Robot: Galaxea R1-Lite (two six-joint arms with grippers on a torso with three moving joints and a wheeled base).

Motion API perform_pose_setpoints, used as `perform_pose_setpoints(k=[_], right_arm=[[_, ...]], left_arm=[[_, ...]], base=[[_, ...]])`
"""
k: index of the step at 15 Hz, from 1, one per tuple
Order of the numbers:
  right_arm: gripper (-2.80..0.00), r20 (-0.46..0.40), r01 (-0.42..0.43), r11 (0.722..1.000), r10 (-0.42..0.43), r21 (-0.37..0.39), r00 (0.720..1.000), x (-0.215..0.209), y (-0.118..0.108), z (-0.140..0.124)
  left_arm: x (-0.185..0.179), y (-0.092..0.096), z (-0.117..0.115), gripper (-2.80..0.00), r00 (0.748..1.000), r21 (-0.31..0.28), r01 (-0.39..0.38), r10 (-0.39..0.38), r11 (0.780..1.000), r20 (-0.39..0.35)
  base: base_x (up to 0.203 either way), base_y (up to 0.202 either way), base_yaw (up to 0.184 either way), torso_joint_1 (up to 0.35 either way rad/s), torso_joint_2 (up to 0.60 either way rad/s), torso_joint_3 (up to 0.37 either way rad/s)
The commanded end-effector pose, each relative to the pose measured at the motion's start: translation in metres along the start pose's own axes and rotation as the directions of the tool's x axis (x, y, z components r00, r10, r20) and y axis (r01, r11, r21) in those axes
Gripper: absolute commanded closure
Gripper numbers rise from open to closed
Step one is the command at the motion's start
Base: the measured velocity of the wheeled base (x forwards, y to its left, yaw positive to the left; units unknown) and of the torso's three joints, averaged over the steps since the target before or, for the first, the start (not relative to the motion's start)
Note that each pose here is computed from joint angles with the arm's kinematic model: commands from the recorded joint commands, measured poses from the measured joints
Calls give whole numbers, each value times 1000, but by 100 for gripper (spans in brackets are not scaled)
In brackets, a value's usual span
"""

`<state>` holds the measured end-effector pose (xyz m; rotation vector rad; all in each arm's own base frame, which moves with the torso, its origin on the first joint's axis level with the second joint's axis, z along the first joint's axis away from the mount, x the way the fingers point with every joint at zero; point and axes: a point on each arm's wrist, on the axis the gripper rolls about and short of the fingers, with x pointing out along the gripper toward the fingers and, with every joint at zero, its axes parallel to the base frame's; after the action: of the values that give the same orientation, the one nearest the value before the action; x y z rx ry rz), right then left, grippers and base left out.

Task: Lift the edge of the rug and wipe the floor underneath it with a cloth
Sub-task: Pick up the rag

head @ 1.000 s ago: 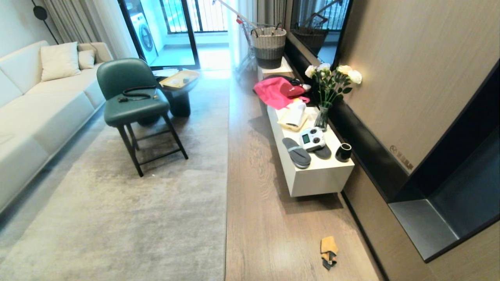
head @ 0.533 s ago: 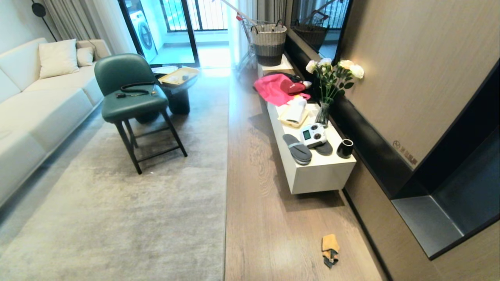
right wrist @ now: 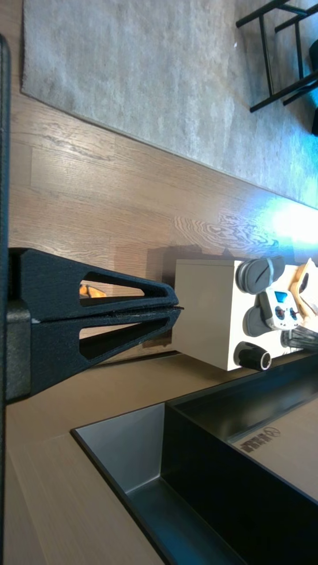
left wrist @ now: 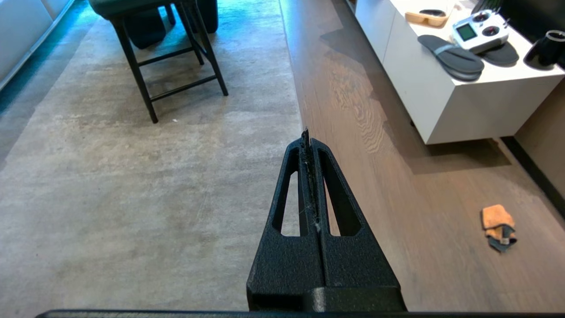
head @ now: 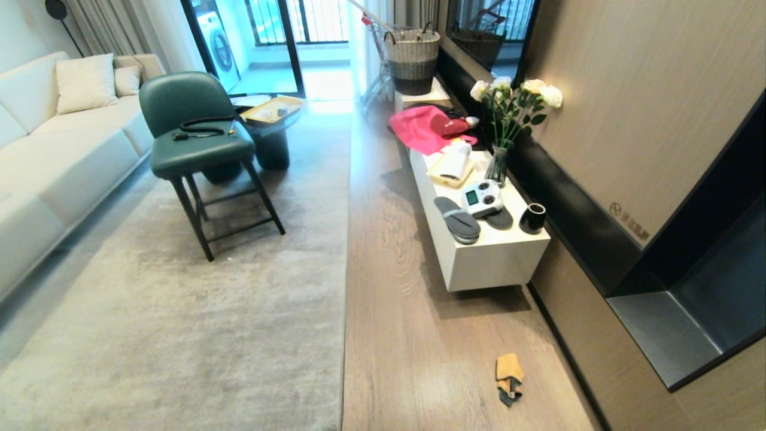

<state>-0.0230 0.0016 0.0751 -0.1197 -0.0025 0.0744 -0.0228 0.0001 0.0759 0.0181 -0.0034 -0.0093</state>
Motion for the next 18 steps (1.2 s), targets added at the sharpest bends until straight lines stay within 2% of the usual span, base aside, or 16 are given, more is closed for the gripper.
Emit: perform_pose_setpoints(k=[1,6,9,18], right_arm=[[0,-2,-3,1000,3,-1,1000,0,0,0],[0,-1,-1,1000,1,6,1000,0,0,0],[0,-2,18,999,-18,45,1000,0,-1,0],[0,-2,18,999,-18,45,1000,0,-1,0]], left_arm=[[0,0,0,0,1000,0,0,0,1000,0],[0,0,0,0,1000,0,0,0,1000,1],[0,0,0,0,1000,0,0,0,1000,0],[0,0,0,0,1000,0,0,0,1000,0]], base=[[0,0,0,-178,522,334],[0,0,0,-178,536,357],[0,0,0,-154,514,362],[0,0,0,-89,469,379]])
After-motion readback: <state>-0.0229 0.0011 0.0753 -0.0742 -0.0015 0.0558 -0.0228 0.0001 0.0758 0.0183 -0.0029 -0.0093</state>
